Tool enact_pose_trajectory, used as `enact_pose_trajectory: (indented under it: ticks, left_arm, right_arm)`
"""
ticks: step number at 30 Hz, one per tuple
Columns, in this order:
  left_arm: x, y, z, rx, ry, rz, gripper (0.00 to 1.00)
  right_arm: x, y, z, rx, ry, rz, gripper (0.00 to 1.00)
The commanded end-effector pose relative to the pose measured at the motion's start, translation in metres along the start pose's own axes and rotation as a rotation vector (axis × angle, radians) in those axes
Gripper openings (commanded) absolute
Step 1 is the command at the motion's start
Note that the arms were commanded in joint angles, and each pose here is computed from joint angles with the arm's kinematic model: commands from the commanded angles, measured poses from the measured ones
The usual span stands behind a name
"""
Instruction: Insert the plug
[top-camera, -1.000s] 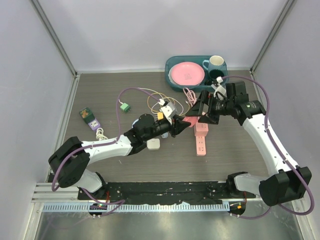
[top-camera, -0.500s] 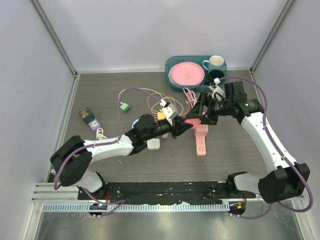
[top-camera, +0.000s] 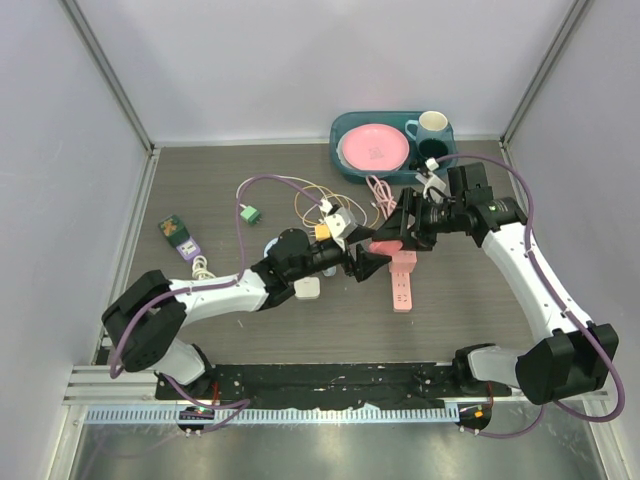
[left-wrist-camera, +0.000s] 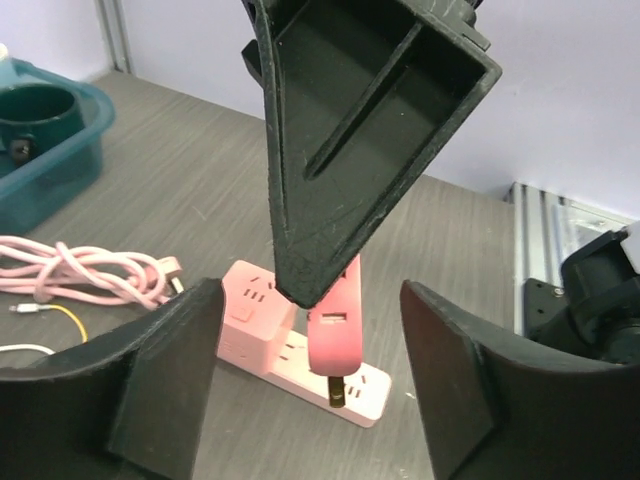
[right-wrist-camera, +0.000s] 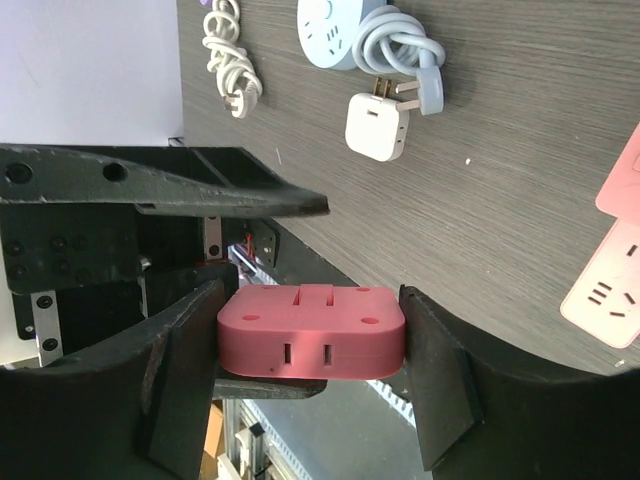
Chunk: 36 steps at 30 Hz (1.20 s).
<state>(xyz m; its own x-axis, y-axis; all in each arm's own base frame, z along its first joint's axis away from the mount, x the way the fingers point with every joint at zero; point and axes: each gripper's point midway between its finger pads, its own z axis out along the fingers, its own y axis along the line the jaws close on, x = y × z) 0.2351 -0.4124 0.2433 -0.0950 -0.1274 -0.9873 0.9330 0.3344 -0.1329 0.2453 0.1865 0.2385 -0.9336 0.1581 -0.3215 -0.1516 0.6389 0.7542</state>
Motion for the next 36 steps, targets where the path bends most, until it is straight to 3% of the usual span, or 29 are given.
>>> enact_pose_trajectory:
  ticks: [1, 2, 5, 10, 12, 14, 16, 17, 19, 22, 28, 36]
  left_arm:
    - [-0.02, 0.004, -0.004, -0.038, -0.08, 0.025, 0.82]
    - [-0.015, 0.014, -0.008, -0.098, -0.068, 0.006, 0.91]
    - [-0.012, 0.03, -0.021, -0.189, -0.05, -0.014, 0.97]
    - [-0.018, 0.055, -0.05, -0.306, -0.028, -0.09, 0.97]
    - [-0.025, 0.083, -0.074, -0.472, -0.009, -0.125, 0.99]
    - [-0.024, 0.11, -0.101, -0.634, 0.051, -0.172, 1.0]
    - [-0.054, 0.133, -0.128, -0.749, 0.036, -0.14, 1.0]
    - [-0.047, 0.139, -0.142, -0.79, 0.103, -0.131, 1.0]
    - [-0.067, 0.158, -0.167, -0.893, 0.093, -0.103, 1.0]
    - [-0.066, 0.175, -0.198, -0.998, 0.156, -0.037, 1.0]
    - [-0.054, 0.189, -0.216, -1.084, 0.18, 0.013, 1.0]
    - [-0.049, 0.189, -0.213, -1.068, 0.197, 0.012, 1.0]
  right_arm:
    - [-0.006, 0.004, -0.007, 0.015, -0.022, -0.059, 0.01]
    - [-0.013, -0.002, -0.009, 0.068, -0.053, -0.07, 0.01]
    - [-0.021, -0.024, -0.018, 0.223, -0.1, -0.101, 0.01]
    - [-0.025, -0.052, -0.03, 0.409, -0.175, -0.171, 0.01]
    - [-0.027, -0.07, -0.03, 0.516, -0.223, -0.197, 0.01]
    - [-0.017, -0.08, -0.025, 0.553, -0.236, -0.221, 0.01]
    - [-0.021, -0.083, -0.024, 0.56, -0.3, -0.24, 0.01]
    - [-0.012, -0.093, -0.018, 0.566, -0.29, -0.226, 0.01]
    - [-0.014, -0.09, -0.015, 0.539, -0.34, -0.242, 0.01]
    - [-0.007, -0.103, -0.008, 0.567, -0.351, -0.247, 0.01]
    - [0.004, -0.113, 0.007, 0.592, -0.327, -0.275, 0.01]
    - [0.014, -0.13, 0.024, 0.626, -0.299, -0.279, 0.01]
